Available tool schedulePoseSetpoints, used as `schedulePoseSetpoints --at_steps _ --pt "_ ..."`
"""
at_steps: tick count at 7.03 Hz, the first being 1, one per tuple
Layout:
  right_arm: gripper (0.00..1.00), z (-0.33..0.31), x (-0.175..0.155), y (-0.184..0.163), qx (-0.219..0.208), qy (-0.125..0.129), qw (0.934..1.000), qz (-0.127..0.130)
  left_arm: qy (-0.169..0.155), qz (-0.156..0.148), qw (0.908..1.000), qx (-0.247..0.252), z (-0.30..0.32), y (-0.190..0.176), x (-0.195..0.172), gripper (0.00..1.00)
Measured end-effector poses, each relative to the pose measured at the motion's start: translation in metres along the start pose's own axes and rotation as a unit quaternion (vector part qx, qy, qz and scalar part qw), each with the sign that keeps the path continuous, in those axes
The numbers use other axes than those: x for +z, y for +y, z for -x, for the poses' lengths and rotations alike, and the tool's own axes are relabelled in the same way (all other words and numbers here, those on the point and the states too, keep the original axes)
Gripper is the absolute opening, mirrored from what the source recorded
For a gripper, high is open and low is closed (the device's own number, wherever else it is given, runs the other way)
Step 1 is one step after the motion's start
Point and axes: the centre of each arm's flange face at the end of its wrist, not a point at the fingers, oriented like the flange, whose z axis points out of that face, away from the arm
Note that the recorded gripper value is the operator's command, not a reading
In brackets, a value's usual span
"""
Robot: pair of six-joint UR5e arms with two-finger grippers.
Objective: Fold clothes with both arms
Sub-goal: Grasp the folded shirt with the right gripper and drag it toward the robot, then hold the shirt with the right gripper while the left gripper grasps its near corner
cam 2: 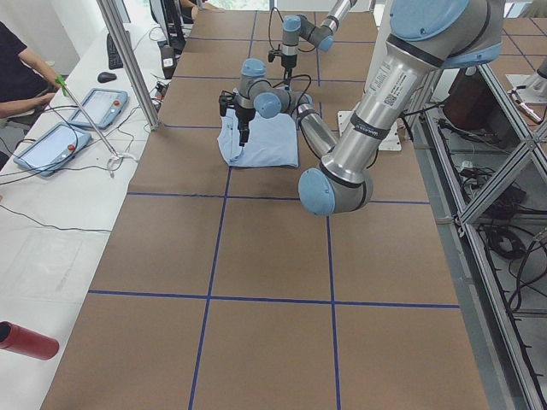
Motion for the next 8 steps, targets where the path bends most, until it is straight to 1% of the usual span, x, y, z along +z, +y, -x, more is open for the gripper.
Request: schedulePoseSetpoints --at_steps 1,3,4,5,6,7,8 --pt "0.0 -0.01 -0.003 0.037 -0.016 0.003 0.9995 0.028 0.0 -0.001 1.0 0.0 0.0 0.0 0.0 1.0" --pt "0.0 -0.027 -0.01 0.122 -0.041 0.015 0.9946 0.094 -0.004 -0.001 1.0 -0.001 0.003 0.001 0.004 1.0" --pt "0.99 -0.029 -0.007 0.155 -0.043 0.022 0.9913 0.122 -0.007 0.001 1.0 0.0 0.008 0.004 0.008 1.0" --pt "1.0 -0.028 -0.006 0.174 -0.042 0.025 0.9891 0.139 -0.008 0.002 1.0 0.0 0.009 0.005 0.01 1.0" --pt "1.0 -0.025 -0.009 0.183 -0.041 0.023 0.9883 0.146 -0.008 0.003 1.0 0.001 0.009 0.006 0.01 1.0" --pt "1.0 -0.02 -0.016 0.18 -0.035 0.014 0.9894 0.14 -0.001 0.005 1.0 0.002 0.007 0.008 0.005 1.0" --pt "1.0 -0.011 -0.031 0.163 -0.024 -0.004 0.9923 0.122 0.013 0.014 0.9998 -0.002 0.005 0.017 -0.006 1.0"
